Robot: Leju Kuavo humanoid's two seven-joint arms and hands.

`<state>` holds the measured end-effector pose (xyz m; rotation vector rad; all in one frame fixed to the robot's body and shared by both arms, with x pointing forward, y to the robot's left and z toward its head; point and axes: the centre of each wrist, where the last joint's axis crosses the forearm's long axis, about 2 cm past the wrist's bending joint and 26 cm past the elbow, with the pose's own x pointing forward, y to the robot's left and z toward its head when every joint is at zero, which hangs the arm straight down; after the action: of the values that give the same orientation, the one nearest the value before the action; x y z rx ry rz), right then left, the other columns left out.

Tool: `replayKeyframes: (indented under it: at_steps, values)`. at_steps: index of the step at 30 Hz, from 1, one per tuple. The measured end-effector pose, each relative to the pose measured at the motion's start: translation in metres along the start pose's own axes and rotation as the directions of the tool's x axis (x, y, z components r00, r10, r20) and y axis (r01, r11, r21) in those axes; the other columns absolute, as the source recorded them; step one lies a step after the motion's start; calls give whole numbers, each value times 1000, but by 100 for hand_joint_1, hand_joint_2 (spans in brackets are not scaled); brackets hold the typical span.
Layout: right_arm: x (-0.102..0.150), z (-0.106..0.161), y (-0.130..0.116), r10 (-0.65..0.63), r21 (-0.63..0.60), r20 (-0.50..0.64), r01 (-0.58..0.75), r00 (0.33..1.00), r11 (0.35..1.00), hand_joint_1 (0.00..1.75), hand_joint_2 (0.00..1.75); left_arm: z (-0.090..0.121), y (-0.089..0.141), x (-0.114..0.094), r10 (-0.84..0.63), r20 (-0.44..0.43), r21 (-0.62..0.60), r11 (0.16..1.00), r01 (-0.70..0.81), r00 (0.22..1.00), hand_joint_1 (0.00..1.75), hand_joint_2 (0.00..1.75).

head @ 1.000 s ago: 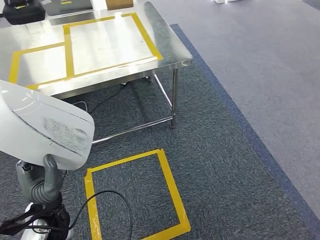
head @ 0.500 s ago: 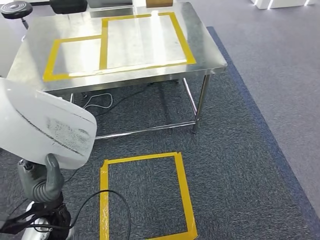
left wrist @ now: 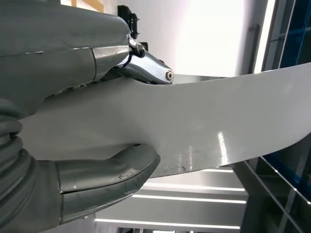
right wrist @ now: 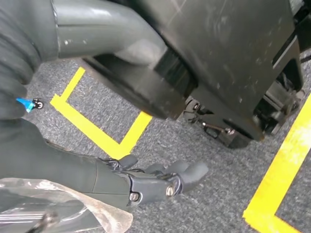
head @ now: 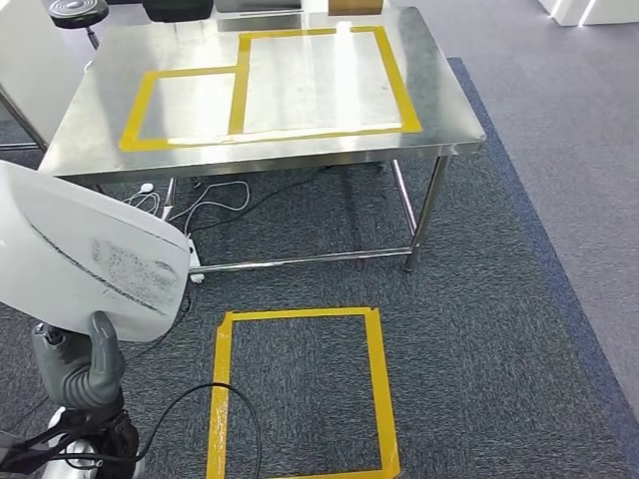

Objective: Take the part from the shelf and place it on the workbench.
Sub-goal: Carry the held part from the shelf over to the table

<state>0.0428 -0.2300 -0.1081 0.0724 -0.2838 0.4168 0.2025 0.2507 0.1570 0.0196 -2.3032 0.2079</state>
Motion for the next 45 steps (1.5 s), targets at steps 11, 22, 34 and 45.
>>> replayKeyframes:
  at_steps: [11,22,34,45]
  values:
    - [3,-1,-2,-6,1,10,6,1000,1000,0,175,0,0,0,-1,6,7,1000,1,1000,175,175]
    - [-1,0,-2,-13,3,1,13,1000,1000,0,175,0,0,0,0,7,7,1000,0,1000,175,175]
    - [-3,0,0,-14,15,-4,14,1000,1000,0,175,0,0,0,-1,5,11,1000,1,1000,175,175]
    - [5,-1,-4,-15,15,18,15,1000,1000,0,175,1,-1,0,1,5,17,1000,-1,1000,175,175]
